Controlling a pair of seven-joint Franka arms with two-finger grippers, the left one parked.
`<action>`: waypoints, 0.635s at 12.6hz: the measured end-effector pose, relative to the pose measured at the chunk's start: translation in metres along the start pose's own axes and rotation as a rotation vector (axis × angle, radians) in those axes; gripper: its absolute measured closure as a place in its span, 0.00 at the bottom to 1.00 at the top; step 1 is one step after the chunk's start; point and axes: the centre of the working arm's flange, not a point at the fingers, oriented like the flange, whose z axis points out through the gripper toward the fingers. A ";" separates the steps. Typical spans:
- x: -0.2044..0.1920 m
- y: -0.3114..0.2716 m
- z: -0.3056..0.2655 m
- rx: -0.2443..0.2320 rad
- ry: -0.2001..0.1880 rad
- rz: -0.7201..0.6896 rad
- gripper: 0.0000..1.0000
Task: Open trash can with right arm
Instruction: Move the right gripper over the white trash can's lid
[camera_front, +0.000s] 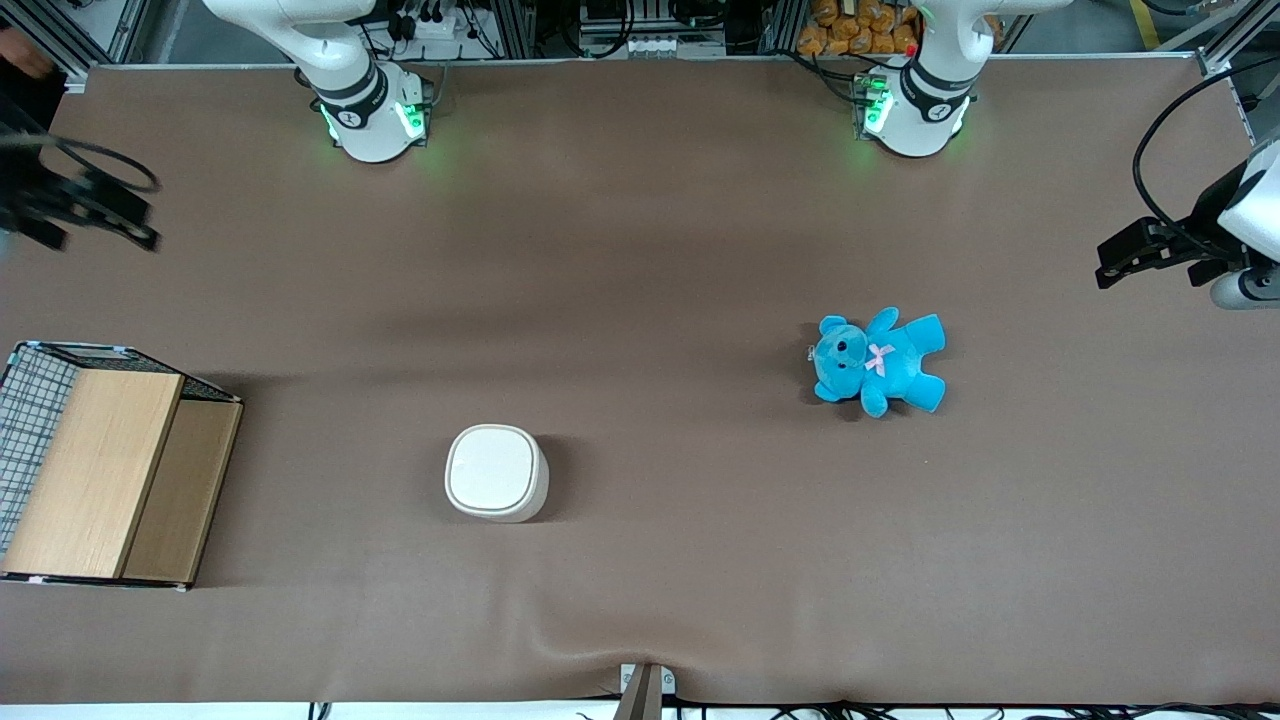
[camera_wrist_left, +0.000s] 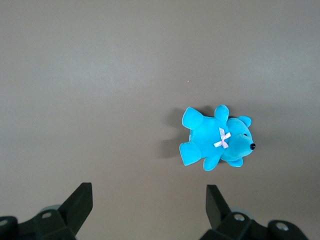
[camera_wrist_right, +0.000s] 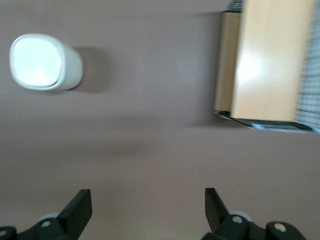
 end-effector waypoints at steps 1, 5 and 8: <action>0.018 -0.031 0.022 0.007 -0.023 -0.038 0.00; 0.075 -0.145 0.114 -0.003 -0.006 -0.115 0.48; 0.095 -0.182 0.160 -0.003 0.019 -0.127 0.84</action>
